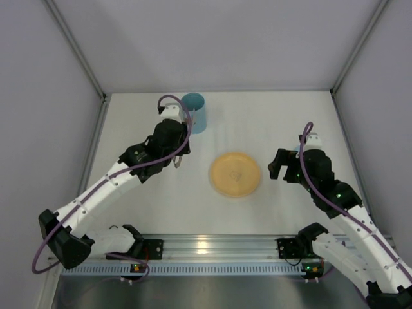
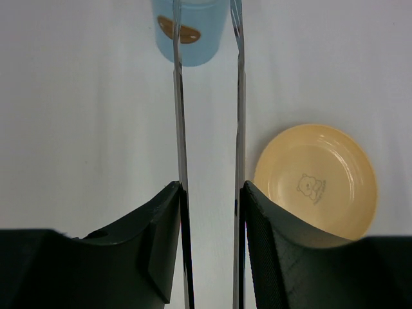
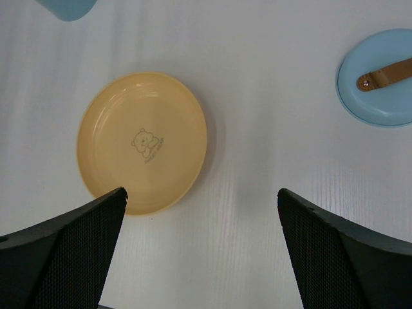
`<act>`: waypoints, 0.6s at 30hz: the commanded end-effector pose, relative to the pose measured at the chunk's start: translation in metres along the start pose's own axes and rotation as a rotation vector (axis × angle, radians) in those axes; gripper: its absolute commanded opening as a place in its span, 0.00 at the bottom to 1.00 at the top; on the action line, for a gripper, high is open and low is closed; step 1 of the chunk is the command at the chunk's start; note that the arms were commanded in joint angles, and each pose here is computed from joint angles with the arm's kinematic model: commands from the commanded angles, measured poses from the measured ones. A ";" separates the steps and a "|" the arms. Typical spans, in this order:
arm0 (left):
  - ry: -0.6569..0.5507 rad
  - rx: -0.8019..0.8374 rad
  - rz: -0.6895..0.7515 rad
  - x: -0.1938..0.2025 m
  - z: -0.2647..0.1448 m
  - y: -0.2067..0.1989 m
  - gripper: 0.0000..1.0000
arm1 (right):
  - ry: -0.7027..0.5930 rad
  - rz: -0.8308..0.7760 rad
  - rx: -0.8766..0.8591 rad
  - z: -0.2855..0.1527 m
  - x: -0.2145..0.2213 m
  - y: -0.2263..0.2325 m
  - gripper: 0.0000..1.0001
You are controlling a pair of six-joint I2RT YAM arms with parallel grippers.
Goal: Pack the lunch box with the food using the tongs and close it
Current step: Place the clamp at the center of the board.
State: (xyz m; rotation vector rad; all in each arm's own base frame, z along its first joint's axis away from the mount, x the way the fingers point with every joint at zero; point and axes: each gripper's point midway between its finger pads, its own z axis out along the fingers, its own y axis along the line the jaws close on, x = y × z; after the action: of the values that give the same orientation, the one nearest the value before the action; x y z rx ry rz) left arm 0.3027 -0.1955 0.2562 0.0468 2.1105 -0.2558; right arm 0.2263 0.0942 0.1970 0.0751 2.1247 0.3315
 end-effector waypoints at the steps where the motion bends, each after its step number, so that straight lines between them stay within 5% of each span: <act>1: -0.160 -0.114 -0.125 -0.028 -0.010 0.023 0.47 | -0.027 0.002 -0.025 -0.002 -0.010 0.008 0.99; 6: -0.237 -0.281 -0.212 -0.034 -0.015 0.066 0.49 | -0.022 -0.002 -0.026 -0.001 -0.008 0.008 0.99; 18: -0.113 -0.409 -0.414 0.005 0.068 0.138 0.57 | -0.025 -0.014 -0.022 -0.002 -0.017 0.011 0.99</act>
State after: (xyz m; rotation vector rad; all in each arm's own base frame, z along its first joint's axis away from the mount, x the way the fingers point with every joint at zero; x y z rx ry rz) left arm 0.3537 -0.0746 0.1981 -0.5541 2.0614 0.0193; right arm 0.2284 0.0965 0.1912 0.0660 2.1508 0.3261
